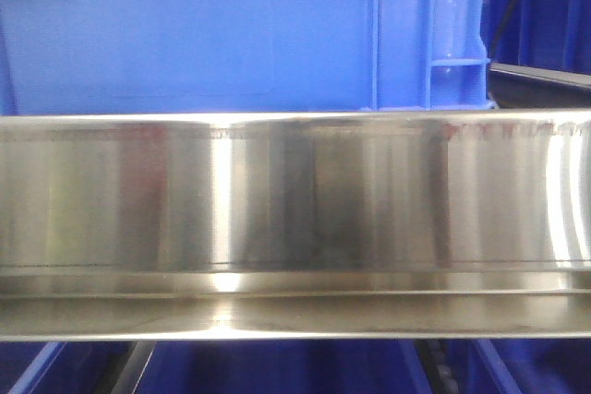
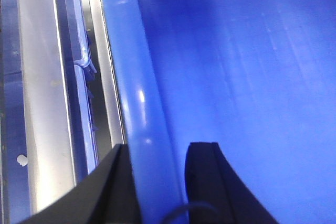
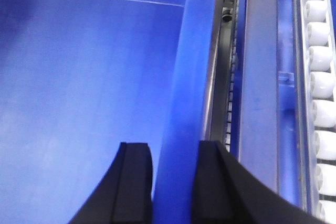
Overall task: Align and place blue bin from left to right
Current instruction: 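Close both grippers on the opposite rims of the blue bin, then lift and pull the blue bin off the roller shelf toward the robot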
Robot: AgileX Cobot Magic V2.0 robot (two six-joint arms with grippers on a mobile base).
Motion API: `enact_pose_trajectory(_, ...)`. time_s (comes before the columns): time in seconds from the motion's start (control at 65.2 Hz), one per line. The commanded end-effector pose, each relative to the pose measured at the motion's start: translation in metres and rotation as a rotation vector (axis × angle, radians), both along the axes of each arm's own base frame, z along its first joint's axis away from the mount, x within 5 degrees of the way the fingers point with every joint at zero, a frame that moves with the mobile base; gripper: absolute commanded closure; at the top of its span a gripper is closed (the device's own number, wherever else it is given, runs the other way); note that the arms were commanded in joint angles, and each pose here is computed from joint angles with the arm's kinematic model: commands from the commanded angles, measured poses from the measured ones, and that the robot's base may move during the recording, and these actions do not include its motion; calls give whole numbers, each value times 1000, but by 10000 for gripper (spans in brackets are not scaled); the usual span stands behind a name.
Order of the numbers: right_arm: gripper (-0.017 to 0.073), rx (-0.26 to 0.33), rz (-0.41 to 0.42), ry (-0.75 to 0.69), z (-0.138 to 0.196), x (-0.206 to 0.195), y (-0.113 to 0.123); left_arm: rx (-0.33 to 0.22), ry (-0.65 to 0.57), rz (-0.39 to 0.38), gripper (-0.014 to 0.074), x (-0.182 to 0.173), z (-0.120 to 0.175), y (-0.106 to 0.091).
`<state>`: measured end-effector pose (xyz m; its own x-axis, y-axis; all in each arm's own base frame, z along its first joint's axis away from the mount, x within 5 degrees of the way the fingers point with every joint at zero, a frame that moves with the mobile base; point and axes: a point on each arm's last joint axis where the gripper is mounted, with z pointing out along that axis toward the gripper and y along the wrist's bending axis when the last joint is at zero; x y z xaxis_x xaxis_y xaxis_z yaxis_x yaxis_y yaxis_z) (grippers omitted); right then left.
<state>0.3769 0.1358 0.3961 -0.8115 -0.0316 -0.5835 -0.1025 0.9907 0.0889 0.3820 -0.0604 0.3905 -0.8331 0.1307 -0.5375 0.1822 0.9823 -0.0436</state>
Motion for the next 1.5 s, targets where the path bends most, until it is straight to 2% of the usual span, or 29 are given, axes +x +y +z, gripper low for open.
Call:
enact_pose_trajectory(0.0,629,16,18,-25,5,-1,2,-27,-11,-7,705,-1,4,-3)
enact_pose_trajectory(0.215,629,17,20,-11,5,-3,3,-29,-56,8,705,-10,20,0)
enact_pose_trajectory(0.414,629,33,22,-52,22,-15,-1,-44,-133,8,705,-24,46,1)
enact_pose_trajectory(0.751,629,94,24,-214,79,-50,-15,-127,-239,-19,705,-60,86,0)
enact_pose_trajectory(0.966,629,135,28,-329,106,-71,-23,-200,-368,-33,705,-81,113,-1)
enact_pose_trajectory(1.088,629,160,31,-399,118,-79,-26,-219,-458,-28,705,-87,126,1)
enact_pose_trajectory(1.18,629,166,32,-423,121,-80,-26,-227,-489,-26,705,-88,130,1)
enact_pose_trajectory(1.487,629,164,30,-437,123,-79,-27,-224,-474,-25,705,-84,126,0)
